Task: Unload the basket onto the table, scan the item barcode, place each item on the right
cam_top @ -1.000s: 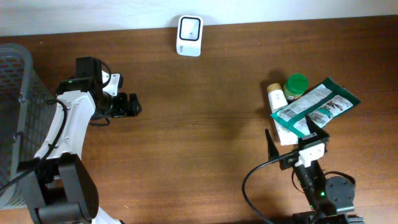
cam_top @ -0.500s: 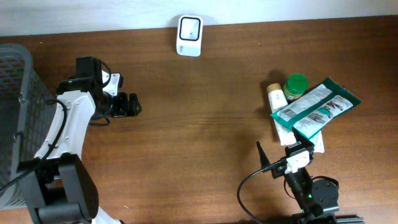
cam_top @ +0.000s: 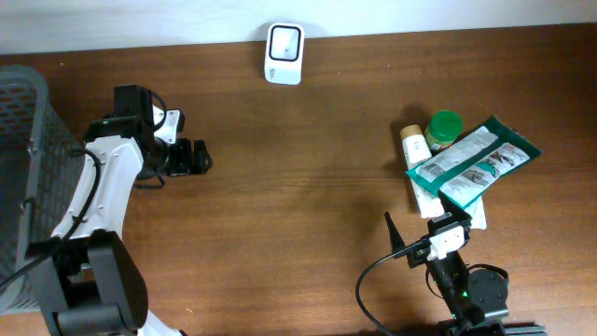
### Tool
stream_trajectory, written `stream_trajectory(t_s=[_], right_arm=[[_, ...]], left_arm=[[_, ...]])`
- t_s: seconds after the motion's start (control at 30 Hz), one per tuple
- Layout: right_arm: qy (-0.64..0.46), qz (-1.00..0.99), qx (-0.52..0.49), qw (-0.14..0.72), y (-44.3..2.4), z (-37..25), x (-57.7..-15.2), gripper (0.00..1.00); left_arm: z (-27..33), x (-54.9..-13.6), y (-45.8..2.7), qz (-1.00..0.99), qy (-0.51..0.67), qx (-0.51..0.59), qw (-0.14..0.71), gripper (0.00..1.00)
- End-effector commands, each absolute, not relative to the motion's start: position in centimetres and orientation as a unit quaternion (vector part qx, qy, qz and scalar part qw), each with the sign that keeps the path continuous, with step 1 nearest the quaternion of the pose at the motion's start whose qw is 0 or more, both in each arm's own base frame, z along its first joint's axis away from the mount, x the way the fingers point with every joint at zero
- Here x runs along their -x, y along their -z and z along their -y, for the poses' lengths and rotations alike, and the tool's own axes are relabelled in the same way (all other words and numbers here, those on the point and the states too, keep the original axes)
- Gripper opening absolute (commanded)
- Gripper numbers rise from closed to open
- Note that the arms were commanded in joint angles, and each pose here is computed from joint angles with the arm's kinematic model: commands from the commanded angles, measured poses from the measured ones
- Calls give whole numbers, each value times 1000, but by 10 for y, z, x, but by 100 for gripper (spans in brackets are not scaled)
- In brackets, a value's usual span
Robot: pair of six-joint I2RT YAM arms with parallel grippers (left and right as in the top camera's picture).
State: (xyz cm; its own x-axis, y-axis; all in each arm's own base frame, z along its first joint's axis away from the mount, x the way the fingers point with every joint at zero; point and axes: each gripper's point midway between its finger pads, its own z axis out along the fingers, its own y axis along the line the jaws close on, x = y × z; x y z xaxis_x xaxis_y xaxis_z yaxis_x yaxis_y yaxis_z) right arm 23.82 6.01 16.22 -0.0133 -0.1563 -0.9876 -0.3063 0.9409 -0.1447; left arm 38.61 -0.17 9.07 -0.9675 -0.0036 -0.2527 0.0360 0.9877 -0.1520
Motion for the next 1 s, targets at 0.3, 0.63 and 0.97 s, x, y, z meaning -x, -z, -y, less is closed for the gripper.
stream_trajectory(t_s=[0.3, 0.63, 0.97], right_arm=[[-62, -709, 165, 683, -161, -63, -237, 98], [-62, -709, 165, 683, -161, -63, -237, 98], [-62, -709, 165, 683, -161, -63, -237, 98]], left_arm=[[22, -351, -265, -874, 22, -63, 482, 99], [14, -256, -203, -715, -3, -54, 697, 99], [10, -246, -157, -732, -11, -48, 680, 99]])
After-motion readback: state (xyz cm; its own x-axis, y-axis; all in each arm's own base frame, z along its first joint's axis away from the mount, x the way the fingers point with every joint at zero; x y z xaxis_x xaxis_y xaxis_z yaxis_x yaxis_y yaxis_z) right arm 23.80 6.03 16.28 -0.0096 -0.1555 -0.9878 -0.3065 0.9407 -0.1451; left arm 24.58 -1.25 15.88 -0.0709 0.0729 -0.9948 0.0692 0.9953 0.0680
